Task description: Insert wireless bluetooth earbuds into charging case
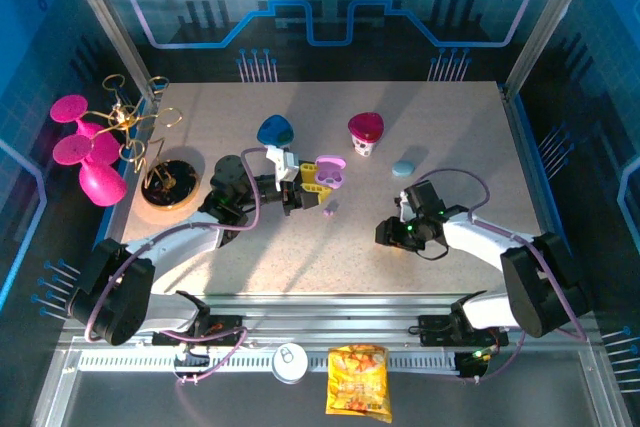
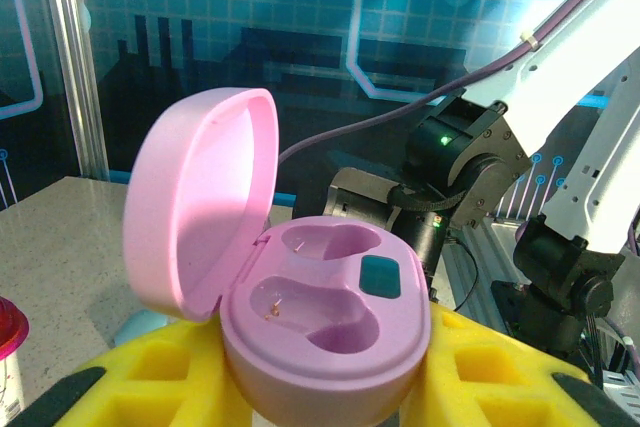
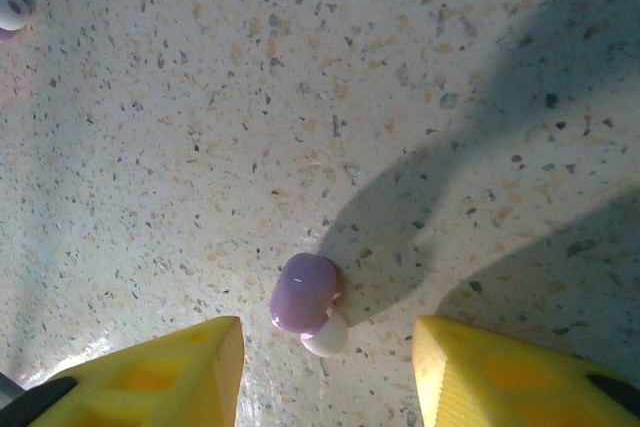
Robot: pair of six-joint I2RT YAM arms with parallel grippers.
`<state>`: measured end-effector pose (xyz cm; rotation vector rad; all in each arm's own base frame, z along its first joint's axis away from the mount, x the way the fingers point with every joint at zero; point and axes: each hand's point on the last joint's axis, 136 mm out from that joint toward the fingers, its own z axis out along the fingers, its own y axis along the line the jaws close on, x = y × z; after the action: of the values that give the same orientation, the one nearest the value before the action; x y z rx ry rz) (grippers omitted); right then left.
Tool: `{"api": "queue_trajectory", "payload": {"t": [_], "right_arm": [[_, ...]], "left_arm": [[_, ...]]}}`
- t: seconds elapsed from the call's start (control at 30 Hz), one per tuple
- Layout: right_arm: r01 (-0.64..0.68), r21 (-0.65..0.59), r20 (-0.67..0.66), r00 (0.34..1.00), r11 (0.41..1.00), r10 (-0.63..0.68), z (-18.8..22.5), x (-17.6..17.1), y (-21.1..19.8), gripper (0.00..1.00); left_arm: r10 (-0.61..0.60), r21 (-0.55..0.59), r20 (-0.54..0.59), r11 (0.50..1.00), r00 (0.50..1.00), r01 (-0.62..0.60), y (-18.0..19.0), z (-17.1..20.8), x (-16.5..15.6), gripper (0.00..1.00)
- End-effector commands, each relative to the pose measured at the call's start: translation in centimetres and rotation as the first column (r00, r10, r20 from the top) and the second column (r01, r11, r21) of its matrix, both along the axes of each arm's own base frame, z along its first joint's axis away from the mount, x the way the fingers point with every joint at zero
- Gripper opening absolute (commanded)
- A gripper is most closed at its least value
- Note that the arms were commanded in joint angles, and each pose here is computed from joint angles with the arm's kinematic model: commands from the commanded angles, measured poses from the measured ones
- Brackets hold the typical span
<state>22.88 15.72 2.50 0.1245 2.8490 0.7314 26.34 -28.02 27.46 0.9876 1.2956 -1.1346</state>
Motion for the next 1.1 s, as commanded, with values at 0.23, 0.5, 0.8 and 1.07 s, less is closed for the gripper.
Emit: {"api": "queue_trajectory", "payload": {"t": [0.23, 0.5, 0.8, 1.07], "right_arm": [[-0.018, -0.210, 0.045, 0.999, 0.977, 0.028, 2.5, 1.2, -0.4, 0.38], [-0.090, -0.335, 0.003, 0.995, 0.938, 0.096, 1.6, 1.2, 0.8, 0.30], [-0.157, -0.419, -0.048, 0.987, 0.894, 0.151, 0.2, 1.3, 1.8, 0.24], [-0.202, -0.432, -0.099, 0.979, 0.879, 0.176, -1.3, 1.1, 2.4, 0.22]], "left_arm": [[0.012, -0.011, 0.060, 1.000, 0.998, -0.011, 0.4, 1.1, -0.4, 0.28], [0.023, 0.005, 0.064, 1.000, 0.998, -0.024, 0.6, 0.8, -0.5, 0.28], [0.024, 0.010, 0.068, 1.000, 0.997, -0.025, 0.6, 0.8, -0.5, 0.28], [0.029, 0.015, 0.066, 0.999, 0.997, -0.030, 0.6, 0.7, -0.5, 0.29]]}}
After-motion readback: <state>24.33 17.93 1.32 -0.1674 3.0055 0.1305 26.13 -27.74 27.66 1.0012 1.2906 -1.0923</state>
